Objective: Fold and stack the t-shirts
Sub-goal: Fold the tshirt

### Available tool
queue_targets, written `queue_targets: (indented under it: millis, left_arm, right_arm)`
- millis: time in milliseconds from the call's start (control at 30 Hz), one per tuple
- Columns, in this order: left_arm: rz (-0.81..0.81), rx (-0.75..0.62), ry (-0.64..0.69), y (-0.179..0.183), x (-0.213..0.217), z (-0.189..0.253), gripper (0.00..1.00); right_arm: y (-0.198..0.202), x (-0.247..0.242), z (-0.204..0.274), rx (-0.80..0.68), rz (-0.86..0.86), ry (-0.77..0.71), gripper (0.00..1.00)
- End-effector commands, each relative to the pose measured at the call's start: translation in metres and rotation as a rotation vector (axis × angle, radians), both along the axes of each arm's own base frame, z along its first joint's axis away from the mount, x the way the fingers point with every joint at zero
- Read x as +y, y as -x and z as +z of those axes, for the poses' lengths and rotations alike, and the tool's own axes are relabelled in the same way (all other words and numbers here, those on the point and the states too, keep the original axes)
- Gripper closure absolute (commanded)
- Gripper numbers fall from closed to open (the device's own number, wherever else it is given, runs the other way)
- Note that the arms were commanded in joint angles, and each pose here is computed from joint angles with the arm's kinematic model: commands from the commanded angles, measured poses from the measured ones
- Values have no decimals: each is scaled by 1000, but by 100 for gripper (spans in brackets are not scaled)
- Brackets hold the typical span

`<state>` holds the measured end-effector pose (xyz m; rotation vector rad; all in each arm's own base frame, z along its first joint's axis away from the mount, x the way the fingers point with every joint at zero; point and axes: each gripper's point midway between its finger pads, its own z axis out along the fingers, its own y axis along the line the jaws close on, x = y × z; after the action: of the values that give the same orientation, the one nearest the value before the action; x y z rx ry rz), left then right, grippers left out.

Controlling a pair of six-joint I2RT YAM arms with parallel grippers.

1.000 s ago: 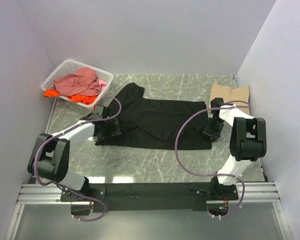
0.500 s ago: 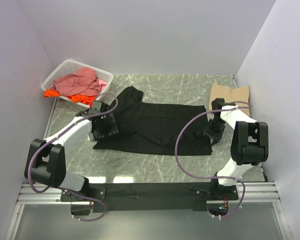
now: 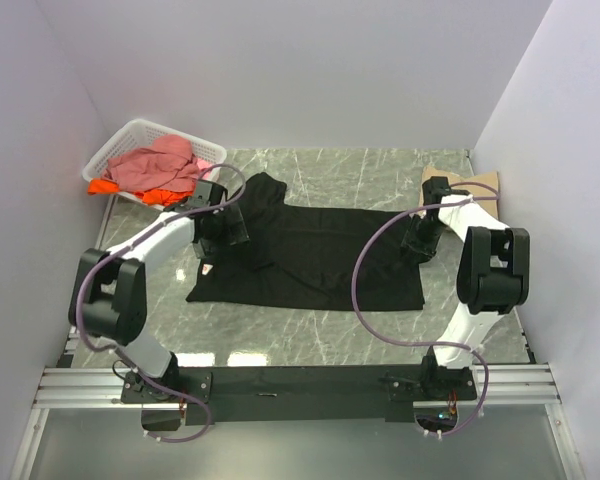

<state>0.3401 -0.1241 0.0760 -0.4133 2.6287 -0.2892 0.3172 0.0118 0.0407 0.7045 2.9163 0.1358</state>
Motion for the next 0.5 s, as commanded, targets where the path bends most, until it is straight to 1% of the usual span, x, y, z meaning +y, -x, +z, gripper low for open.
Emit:
queue_targets:
  millis: [0,233,367,467]
  left_arm:
    - [-28,-113,93,-36,-21,22,1]
    - [-54,-73,107,-53,-32,-10,1]
    - [-55,-45,110,-49,-33,-25,1]
    - [-52,-32,115,-46,-33,-33,1]
  right_arm:
    - [-10,6,-6,-35,21,-25,55]
    - [-9,0,-16,-15,17,0,56]
    - [-9,0,-19,-1,17,5,63]
    - [-7,-2,-21,11,10,16,72]
